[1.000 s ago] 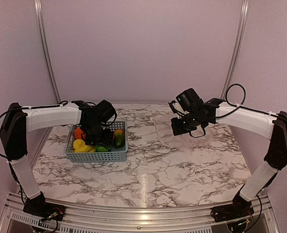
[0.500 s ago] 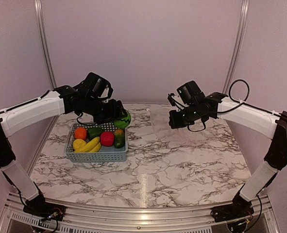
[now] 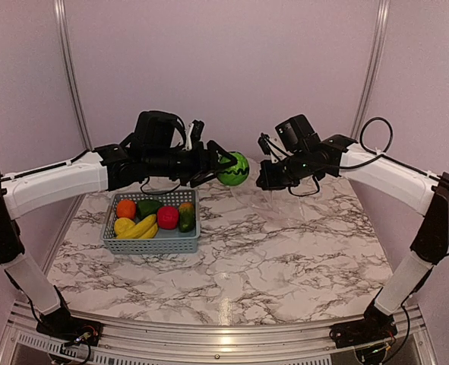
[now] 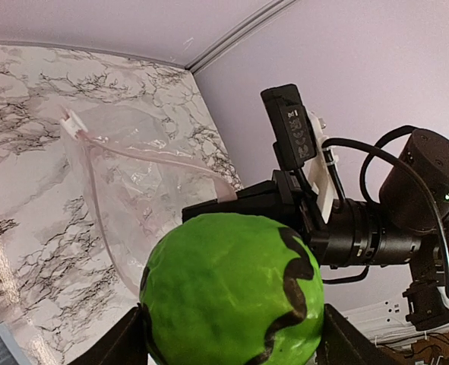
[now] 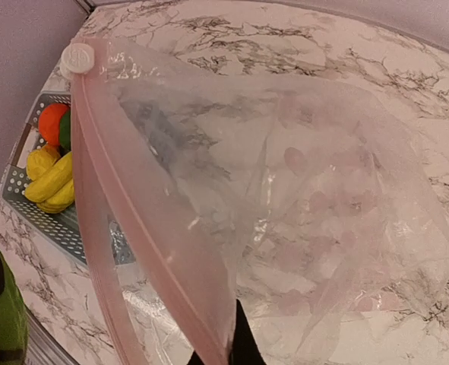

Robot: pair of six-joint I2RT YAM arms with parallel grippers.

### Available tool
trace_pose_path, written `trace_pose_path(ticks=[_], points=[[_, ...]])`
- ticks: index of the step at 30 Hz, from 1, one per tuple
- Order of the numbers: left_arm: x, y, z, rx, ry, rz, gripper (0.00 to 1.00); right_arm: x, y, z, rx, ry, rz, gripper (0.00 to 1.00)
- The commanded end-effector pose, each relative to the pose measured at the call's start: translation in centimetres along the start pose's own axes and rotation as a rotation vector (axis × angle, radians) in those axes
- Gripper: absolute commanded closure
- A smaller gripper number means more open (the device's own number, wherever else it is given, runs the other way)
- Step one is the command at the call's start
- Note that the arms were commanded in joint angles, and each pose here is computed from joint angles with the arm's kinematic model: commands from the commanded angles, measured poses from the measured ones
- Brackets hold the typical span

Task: Place the food in the zip-top bag and seal the zipper
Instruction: Place the fake fruit in the zipper food storage bag.

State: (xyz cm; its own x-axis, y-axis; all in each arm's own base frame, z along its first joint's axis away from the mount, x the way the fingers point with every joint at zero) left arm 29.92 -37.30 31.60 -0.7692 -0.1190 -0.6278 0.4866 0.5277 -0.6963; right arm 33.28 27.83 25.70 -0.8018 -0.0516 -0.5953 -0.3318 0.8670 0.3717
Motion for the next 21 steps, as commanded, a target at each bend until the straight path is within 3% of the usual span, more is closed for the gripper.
trace_pose_path(ticks=[1, 17, 21], points=[[-0.8, -0.8, 1.5, 0.034, -0.016, -0.018, 0.48, -0.4, 1.2, -0.7, -0.031, 0.003, 0.018, 1.0], [1.1, 4.7, 7.2, -0.208, 0.059, -0.121, 0.54, -0.7, 1.5, -3.5, -0.051, -0.052, 0.07, 1.0], [0.9, 5.7, 8.0, -0.325, 0.068, -0.148, 0.41, -0.6, 1.8, -3.8, -0.057, -0.052, 0.071, 1.0]])
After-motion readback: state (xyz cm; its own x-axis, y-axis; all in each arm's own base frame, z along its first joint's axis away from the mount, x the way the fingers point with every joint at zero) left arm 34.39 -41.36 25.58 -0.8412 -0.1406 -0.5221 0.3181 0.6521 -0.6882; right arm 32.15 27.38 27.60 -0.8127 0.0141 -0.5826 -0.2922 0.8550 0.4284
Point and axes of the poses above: each gripper's point midway between its finger pads, its own z axis out along the fingers, its own y axis along the line the jaws close on, x = y × z, the point moved 4 cm from there along -z, back along the fingers, and after that the axes turned 6 degrees about z, right-handed, at the moved point
